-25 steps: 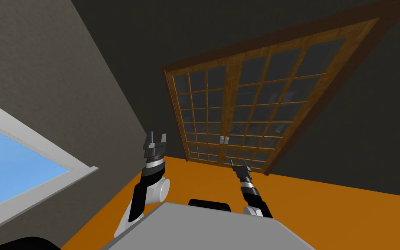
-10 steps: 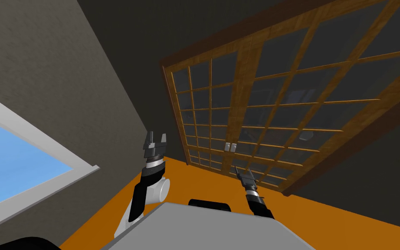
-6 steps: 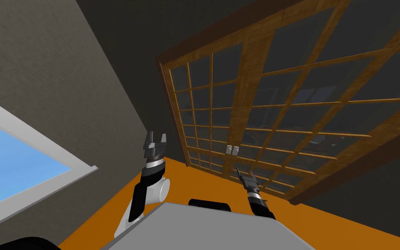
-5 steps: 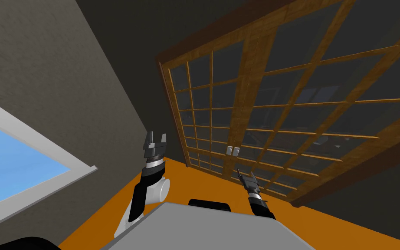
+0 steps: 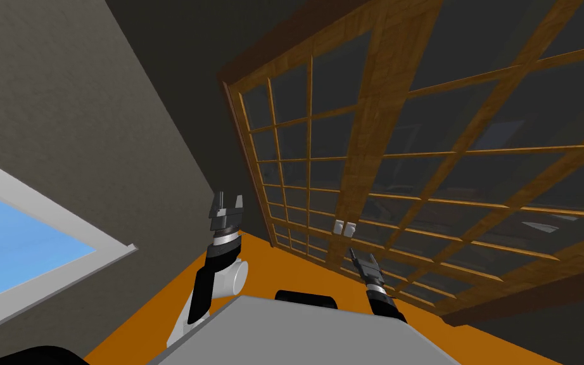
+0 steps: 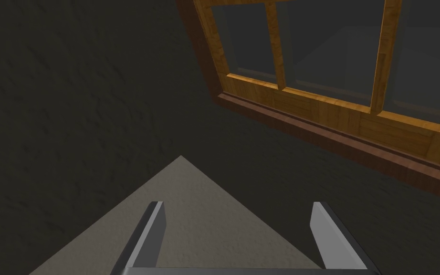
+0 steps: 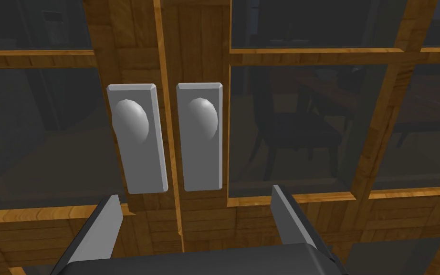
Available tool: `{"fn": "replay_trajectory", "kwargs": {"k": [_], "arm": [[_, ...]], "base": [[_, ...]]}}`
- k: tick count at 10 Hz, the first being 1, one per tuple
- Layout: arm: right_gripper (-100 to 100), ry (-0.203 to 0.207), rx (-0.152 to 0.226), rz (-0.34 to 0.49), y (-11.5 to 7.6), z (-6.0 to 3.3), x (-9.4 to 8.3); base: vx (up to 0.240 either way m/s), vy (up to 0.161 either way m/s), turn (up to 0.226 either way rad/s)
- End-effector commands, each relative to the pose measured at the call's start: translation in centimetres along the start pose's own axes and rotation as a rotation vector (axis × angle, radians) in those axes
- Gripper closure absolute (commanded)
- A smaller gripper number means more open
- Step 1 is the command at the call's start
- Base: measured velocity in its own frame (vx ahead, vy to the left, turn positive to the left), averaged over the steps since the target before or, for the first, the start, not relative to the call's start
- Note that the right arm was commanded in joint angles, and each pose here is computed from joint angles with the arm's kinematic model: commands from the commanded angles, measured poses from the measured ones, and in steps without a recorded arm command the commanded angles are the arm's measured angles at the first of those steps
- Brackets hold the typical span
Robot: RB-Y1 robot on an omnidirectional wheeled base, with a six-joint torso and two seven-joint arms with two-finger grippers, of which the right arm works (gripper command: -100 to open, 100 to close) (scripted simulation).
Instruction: Pull the door open
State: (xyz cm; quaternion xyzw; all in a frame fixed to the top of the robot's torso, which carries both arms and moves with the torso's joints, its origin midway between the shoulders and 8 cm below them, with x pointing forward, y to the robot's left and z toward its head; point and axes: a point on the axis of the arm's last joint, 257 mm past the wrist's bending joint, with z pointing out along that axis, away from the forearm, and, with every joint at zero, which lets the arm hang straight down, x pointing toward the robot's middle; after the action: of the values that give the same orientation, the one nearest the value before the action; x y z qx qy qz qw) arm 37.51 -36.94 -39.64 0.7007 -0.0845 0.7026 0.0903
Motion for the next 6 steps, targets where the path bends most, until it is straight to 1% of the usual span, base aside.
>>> {"fn": "replay_trajectory", "kwargs": {"k": [1,3,4,5,6], "arm": [[-100,-0.026,-0.015,-0.012,1.2,-0.97,-1.0],[-100,-0.048,-0.03,-0.023,2.3,-1.81,-1.8],[-100,-0.066,-0.044,-0.033,3.4,-2.52,-2.4],[-100,-0.089,-0.063,-0.046,4.8,-3.43,-3.2],[-100,-0.105,-0.076,-0.055,5.8,-4.08,-3.7]], "base": [[-0.073,0.004,-0.064],[-0.152,-0.003,-0.057],[-0.184,0.001,-0.048],[-0.186,-0.005,-0.073],[-0.143,0.001,-0.064]]}}
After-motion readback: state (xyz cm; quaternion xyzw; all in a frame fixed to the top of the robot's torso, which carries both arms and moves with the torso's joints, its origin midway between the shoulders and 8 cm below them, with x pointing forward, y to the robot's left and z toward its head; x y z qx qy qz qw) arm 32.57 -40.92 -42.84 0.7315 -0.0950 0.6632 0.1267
